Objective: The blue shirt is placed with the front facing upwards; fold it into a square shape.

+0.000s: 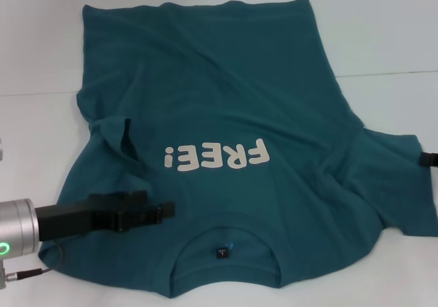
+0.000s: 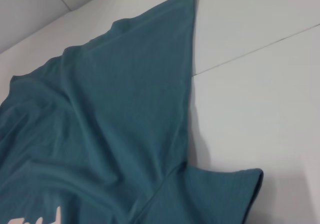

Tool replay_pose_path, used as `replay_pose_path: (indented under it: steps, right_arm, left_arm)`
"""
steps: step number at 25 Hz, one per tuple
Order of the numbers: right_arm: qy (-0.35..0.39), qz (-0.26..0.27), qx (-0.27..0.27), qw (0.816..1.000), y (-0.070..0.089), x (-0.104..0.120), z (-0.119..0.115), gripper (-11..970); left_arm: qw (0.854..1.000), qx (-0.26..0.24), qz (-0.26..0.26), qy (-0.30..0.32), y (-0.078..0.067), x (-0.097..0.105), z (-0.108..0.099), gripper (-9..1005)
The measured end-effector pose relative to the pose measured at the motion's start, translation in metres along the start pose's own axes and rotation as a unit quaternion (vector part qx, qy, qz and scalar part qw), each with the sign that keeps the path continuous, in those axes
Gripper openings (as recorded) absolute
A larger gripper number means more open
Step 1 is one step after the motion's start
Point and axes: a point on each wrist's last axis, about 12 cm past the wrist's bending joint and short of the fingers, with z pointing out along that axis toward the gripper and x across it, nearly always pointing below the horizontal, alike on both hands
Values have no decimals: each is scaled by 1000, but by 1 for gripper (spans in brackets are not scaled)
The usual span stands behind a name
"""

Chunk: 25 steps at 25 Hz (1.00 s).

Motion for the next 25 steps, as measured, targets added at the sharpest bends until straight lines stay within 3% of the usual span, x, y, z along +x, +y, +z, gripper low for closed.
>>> replay_pose_path:
  steps: [8,25]
  right_arm:
    - [-8,-8,8,1000,-4,-8,-6,5]
    - [-27,-48,2,998,7,-41,-6,6]
  left_arm:
    - [1000,4,-10,0,-1,2,2,886]
    - [1000,6,-16,1,-1,4,3,885]
